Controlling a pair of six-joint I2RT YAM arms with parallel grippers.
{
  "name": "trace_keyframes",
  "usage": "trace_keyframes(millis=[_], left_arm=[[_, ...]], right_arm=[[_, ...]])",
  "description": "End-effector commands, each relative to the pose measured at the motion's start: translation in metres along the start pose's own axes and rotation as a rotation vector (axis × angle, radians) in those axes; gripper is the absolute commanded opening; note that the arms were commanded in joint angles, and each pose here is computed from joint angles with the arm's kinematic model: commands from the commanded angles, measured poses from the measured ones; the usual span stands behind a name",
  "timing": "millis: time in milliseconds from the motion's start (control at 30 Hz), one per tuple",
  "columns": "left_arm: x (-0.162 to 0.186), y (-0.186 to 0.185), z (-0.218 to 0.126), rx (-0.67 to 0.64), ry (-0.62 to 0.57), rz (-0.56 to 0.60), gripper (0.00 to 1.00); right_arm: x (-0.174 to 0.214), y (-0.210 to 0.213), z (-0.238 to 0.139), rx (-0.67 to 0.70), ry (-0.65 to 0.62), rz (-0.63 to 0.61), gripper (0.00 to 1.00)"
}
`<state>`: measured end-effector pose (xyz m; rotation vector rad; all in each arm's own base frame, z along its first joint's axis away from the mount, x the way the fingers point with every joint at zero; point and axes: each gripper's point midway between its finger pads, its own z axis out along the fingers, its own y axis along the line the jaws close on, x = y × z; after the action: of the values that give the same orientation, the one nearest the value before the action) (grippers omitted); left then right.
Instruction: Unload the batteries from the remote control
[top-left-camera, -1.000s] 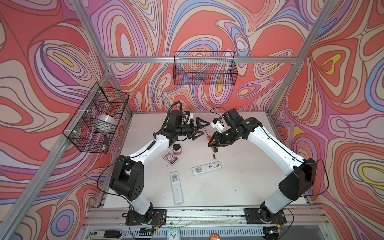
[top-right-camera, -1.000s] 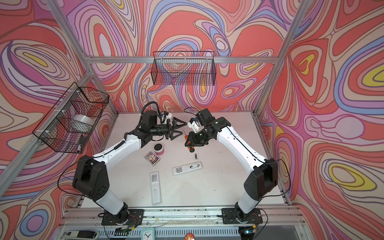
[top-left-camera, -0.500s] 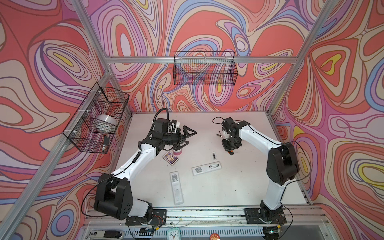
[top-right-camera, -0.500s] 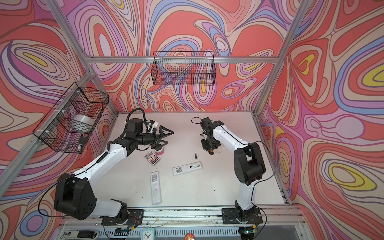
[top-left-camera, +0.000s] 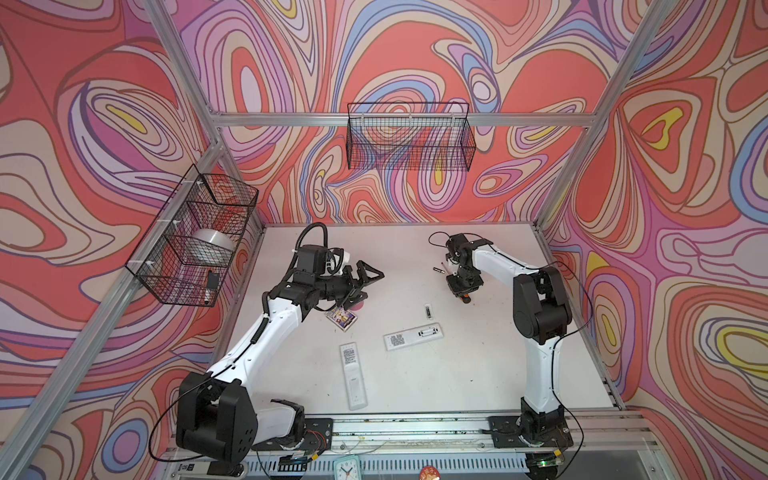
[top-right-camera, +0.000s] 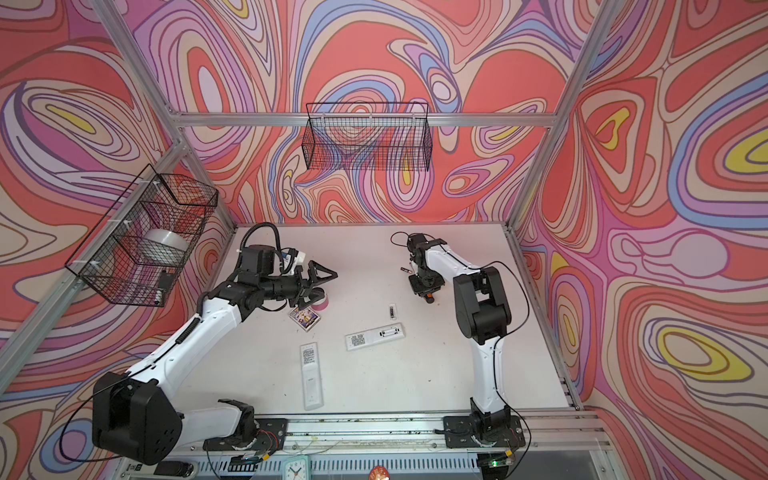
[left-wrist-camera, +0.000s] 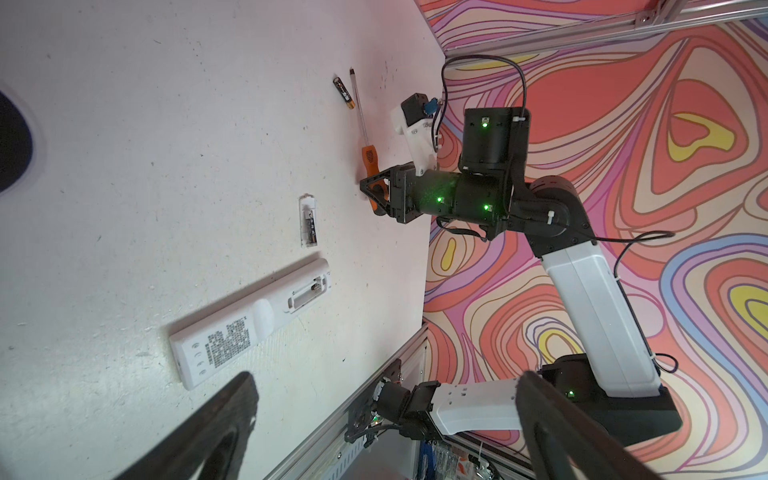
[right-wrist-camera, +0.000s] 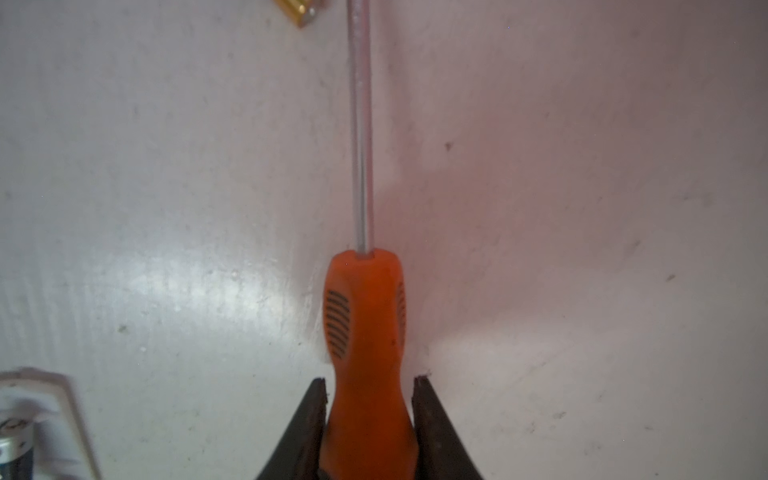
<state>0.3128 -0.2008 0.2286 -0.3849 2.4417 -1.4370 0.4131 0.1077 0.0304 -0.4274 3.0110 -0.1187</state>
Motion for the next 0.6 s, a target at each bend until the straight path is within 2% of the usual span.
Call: trace_keyframes(millis=[0,133,267,433,567], left_arm=[[0.0,0.007,-0.003,-0.024,-0.005,-0.011,1.0],[-0.003,0.01,-0.001,-0.026,-0.008,-0.024,1.0],[-0.006,0.009,0.0,-0.026,-0.008,-0.023,1.0],[-0.008,0.012,0.0,-0.03,-0.011,-0.024,1.0],[-0.007,0.015,-0.001,-0.038,-0.016,-0.023,1.0]], right_arm=[[-0.006,0.004,0.007,-0.027,0.002,-0.031,0.27],[-0.005,0.001,0.012,-0.029,0.014,-0.011,0.51],[-0.004,-0.004,0.01,-0.028,0.006,0.005,0.65],[-0.007,-0.009,0.003,-0.022,-0.008,0.015,0.72],[-0.016,-0.005,-0.016,-0.077,-0.069,0.049,0.75]])
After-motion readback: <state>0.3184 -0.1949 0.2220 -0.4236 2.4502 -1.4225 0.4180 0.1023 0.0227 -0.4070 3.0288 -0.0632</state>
